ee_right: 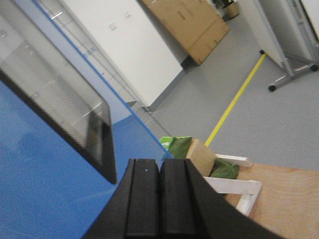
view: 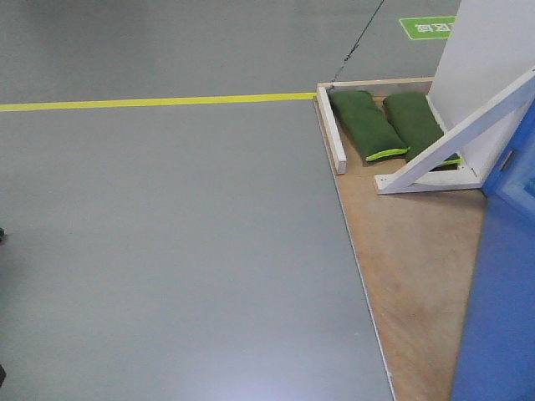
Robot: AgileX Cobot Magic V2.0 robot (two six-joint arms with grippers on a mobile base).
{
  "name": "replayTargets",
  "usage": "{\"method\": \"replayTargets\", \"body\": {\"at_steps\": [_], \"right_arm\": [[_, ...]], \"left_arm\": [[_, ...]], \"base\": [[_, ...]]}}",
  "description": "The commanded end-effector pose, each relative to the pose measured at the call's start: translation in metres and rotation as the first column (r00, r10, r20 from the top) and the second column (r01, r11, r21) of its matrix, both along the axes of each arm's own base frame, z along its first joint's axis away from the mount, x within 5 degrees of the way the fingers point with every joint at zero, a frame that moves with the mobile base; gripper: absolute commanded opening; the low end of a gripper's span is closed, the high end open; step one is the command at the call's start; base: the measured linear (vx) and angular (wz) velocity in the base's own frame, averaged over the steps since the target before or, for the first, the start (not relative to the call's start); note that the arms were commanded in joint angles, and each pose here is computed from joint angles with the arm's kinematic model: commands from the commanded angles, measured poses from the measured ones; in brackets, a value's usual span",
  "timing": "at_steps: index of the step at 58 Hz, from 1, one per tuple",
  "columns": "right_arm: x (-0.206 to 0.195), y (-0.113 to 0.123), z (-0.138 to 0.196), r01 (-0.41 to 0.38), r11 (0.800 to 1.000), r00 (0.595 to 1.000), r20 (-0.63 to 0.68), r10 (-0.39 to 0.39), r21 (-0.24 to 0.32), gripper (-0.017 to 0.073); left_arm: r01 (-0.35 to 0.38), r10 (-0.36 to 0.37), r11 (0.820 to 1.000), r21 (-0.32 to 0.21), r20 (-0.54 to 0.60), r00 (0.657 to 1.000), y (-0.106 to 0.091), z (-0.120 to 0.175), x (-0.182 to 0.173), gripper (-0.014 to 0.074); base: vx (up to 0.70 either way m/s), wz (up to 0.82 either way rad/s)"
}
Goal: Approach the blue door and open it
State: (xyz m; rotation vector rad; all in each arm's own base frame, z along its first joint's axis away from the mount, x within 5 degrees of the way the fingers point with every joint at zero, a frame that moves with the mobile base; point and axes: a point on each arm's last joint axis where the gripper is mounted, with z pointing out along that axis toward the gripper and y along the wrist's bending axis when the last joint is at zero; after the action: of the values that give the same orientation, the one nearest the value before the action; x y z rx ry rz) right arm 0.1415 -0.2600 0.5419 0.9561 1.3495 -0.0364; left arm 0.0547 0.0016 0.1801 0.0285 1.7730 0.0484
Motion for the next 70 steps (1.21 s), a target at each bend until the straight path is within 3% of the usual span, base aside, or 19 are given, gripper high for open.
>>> {"method": "replayTargets", "body": {"at_steps": [1,6,15,18,26,30,38,42,55,70], "right_arm": [[0.009,0.043,0.029,-0.135,0.988,0.986,0.086,0.142,-0.077,0.0012],[0.02,0.058,0.03,-0.253,0.966,0.96,0.112,0.257,-0.047,0.0012],[0.028,0.086,0.033,-0.447,0.895,0.885,0.143,0.443,-0.004,0.0012],[0.027,0.095,0.035,-0.518,0.856,0.845,0.162,0.51,0.009,0.0012],[0.025,0.118,0.04,-0.689,0.724,0.71,0.22,0.669,0.025,0.0012],[0.023,0.126,0.043,-0.734,0.679,0.66,0.245,0.71,0.013,0.0012],[0.022,0.138,0.05,-0.776,0.631,0.6,0.289,0.746,-0.018,0.0012],[0.03,0.144,0.048,-0.788,0.616,0.593,0.26,0.762,-0.006,0.0012],[0.052,0.155,0.044,-0.776,0.631,0.612,0.235,0.755,-0.007,0.0012],[0.072,0.181,0.044,-0.826,0.563,0.544,0.235,0.805,-0.017,0.0012]], "left_arm": [[0.012,-0.011,1.0,-0.008,0.122,0.992,-0.001,0.017,-0.001,0.0073],[0.012,-0.011,1.0,-0.008,0.122,0.992,-0.001,0.017,-0.001,0.0073],[0.012,-0.011,1.0,-0.008,0.122,0.992,-0.001,0.017,-0.001,0.0073],[0.012,-0.011,1.0,-0.008,0.122,0.992,-0.001,0.017,-0.001,0.0073],[0.012,-0.011,1.0,-0.008,0.122,0.992,-0.001,0.017,-0.001,0.0073],[0.012,-0.011,1.0,-0.008,0.122,0.992,-0.001,0.017,-0.001,0.0073],[0.012,-0.011,1.0,-0.008,0.122,0.992,-0.001,0.017,-0.001,0.0073],[0.012,-0.011,1.0,-0.008,0.122,0.992,-0.001,0.017,-0.001,0.0073],[0.012,-0.011,1.0,-0.008,0.122,0.992,-0.001,0.017,-0.001,0.0073],[0.012,-0.011,1.0,-0.008,0.122,0.992,-0.001,0.017,-0.001,0.0073]], "base": [[0.0,0.0],[0.0,0.0],[0.0,0.0],[0.0,0.0],[0.0,0.0],[0.0,0.0],[0.0,0.0],[0.0,0.0],[0.0,0.0],[0.0,0.0]]}}
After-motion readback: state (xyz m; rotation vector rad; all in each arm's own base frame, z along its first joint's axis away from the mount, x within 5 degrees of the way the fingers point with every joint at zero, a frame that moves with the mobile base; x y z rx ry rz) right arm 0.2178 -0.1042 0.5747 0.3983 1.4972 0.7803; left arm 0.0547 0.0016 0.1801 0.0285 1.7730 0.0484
